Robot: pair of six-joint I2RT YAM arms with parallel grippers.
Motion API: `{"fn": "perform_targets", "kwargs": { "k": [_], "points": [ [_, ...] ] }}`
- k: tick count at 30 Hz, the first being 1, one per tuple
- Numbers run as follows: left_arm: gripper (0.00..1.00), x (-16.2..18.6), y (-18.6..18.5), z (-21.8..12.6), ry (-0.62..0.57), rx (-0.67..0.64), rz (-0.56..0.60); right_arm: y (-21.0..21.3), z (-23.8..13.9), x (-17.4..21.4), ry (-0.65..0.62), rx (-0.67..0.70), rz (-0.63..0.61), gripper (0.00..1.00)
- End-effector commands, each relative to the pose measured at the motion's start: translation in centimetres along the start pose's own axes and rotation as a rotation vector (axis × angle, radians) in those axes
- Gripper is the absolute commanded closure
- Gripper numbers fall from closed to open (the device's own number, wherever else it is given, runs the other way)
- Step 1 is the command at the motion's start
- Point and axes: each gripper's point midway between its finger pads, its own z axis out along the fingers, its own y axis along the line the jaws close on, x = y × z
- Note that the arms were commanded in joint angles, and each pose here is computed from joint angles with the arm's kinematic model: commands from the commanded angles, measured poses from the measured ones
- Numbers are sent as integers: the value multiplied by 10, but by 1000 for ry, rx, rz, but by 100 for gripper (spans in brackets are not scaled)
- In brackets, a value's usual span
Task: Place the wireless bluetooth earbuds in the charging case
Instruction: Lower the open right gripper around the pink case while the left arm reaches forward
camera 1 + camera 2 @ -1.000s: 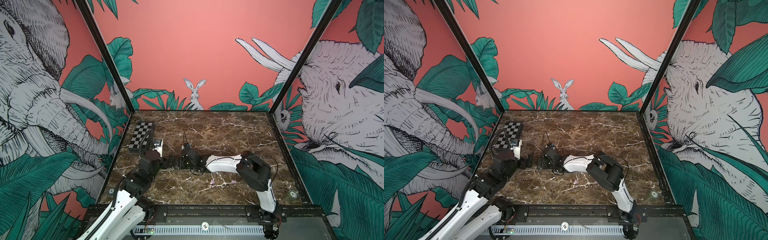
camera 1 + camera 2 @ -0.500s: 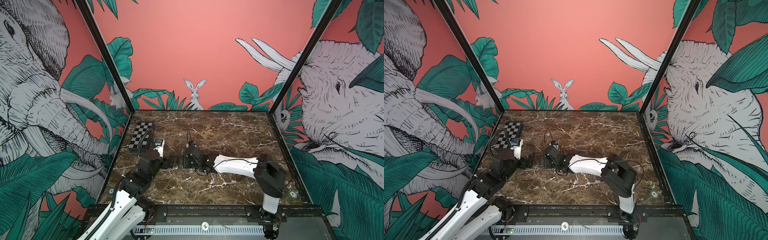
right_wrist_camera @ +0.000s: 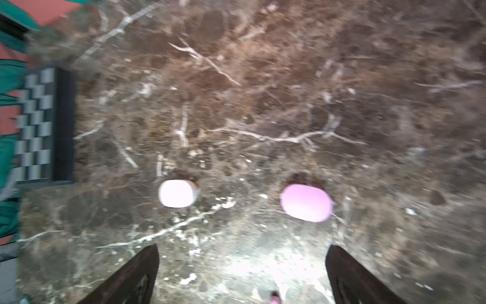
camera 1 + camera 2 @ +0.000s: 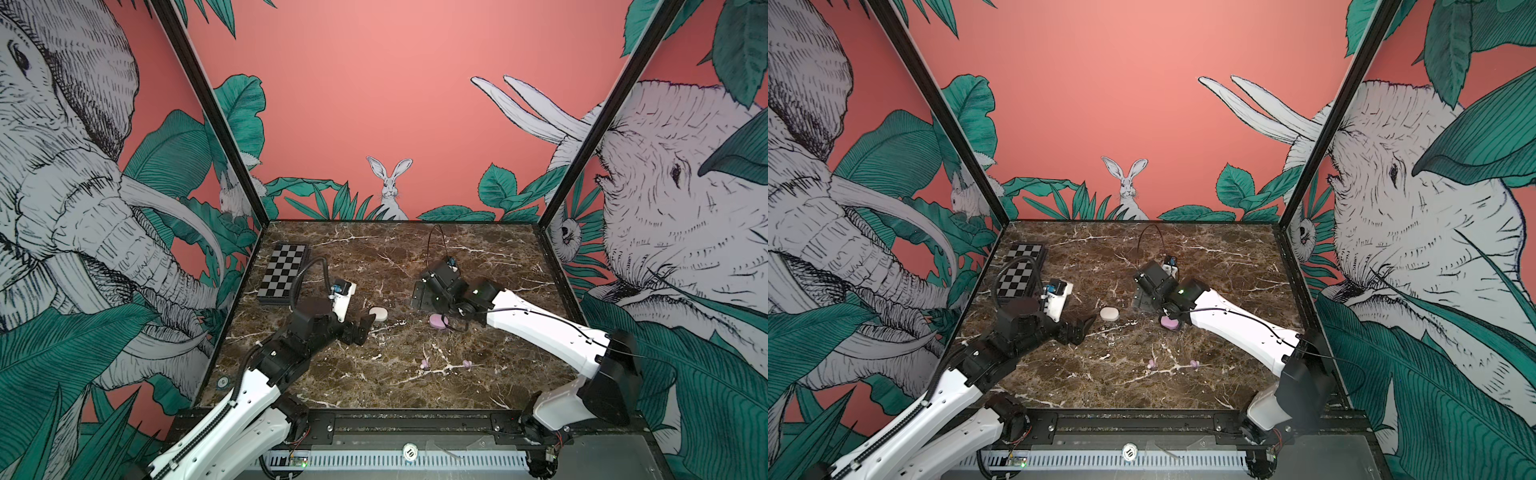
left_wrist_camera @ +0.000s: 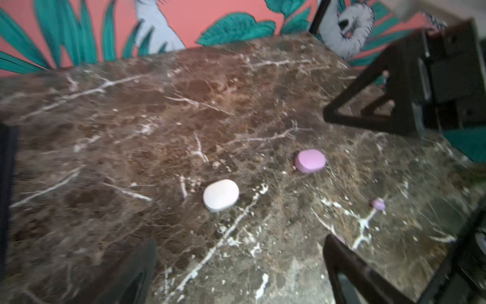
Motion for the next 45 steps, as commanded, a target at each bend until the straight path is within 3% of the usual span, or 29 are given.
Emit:
{"fn": "perform_targets", "kwargs": {
  "k": [1, 4, 11, 24, 31, 45],
  "points": [
    [1, 12, -55, 7, 93, 244, 106, -38, -4, 14, 109, 96, -35, 3],
    [1, 33, -61, 17, 163, 216, 193, -45, 9, 16, 122, 65, -22, 5],
    [1, 52, -55, 37, 311, 115, 263, -54, 41, 18, 276, 186, -98, 10],
    [1, 32, -66, 44, 244, 106, 341, -60, 86, 34, 420, 222, -73, 24],
    [1, 36, -60, 44, 244, 82, 361, -61, 100, 49, 479, 235, -38, 19],
    [1, 37, -56, 45, 247, 60, 385, -70, 111, 59, 493, 280, 1, 22]
  ]
}}
